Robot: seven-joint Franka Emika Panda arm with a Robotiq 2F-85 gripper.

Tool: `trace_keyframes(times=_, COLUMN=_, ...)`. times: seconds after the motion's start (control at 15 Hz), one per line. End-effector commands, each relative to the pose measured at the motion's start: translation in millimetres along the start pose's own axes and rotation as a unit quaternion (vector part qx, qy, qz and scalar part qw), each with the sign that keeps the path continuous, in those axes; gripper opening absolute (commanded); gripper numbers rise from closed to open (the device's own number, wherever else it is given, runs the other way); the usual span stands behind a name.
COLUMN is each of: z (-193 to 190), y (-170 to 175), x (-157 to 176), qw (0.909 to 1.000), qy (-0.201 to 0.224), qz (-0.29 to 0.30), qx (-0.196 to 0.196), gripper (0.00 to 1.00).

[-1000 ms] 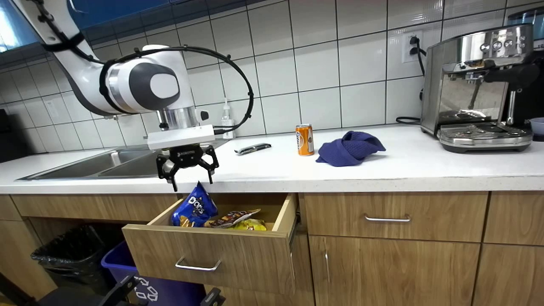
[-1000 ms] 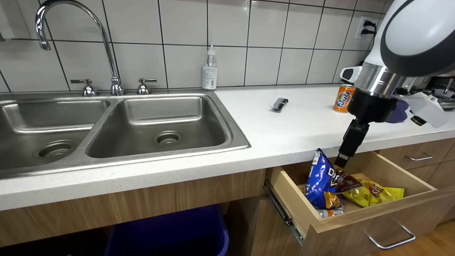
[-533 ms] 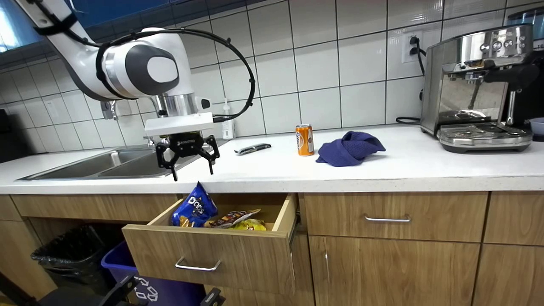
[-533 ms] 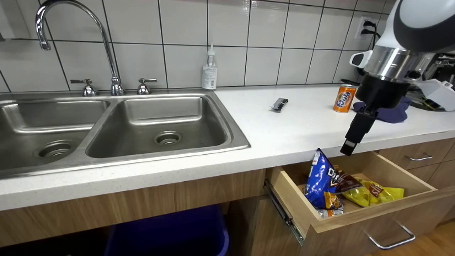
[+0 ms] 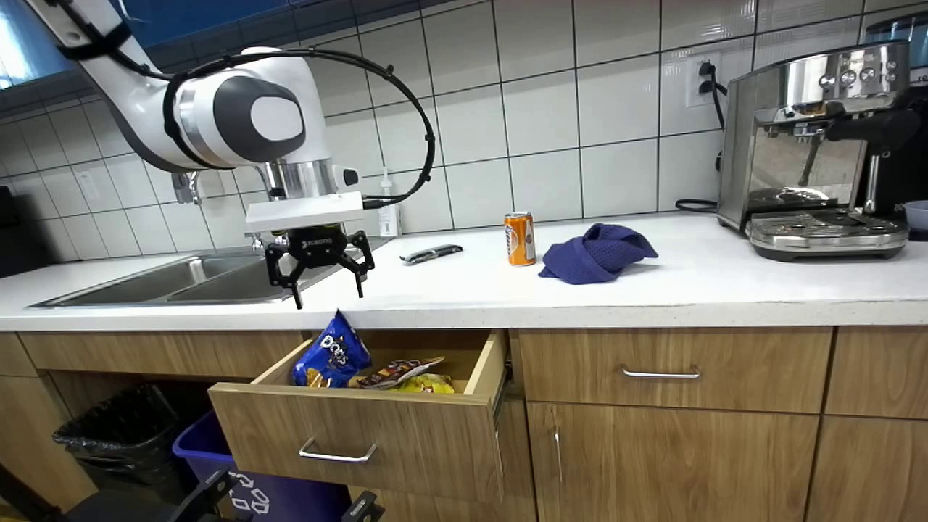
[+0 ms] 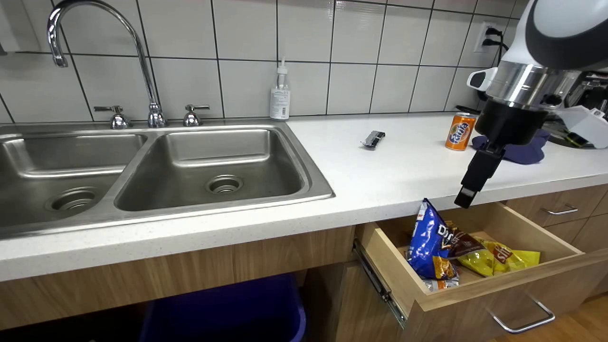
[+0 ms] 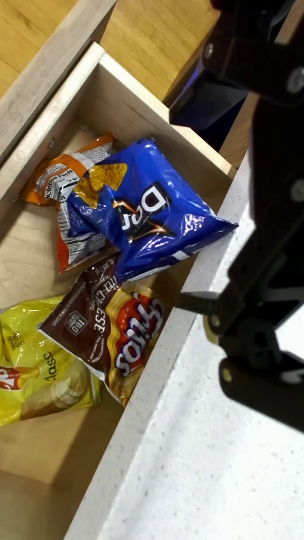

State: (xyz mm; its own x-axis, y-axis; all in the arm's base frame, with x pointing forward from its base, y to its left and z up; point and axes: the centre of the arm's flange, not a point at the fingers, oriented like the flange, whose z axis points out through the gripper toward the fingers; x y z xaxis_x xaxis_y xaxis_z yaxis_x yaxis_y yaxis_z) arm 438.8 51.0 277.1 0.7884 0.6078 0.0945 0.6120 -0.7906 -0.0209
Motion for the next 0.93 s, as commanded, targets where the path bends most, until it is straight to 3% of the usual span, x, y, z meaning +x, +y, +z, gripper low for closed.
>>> trace_keyframes(times=0.0, z=0, y=0, x=0, qw=1.0, qy=0.0, qz=0.0, qx=0.0, gripper=1.0)
trace_keyframes(times=0.27, z=8, y=-3, x=0, qw=0.9999, qy=0.0, qz=0.006, qx=-0.016, gripper=1.0)
trace_keyframes(times=0.87, z=83, y=1, x=21, qw=0.9991, qy=-0.003, qz=0.03, qx=-0.028, gripper=1.0)
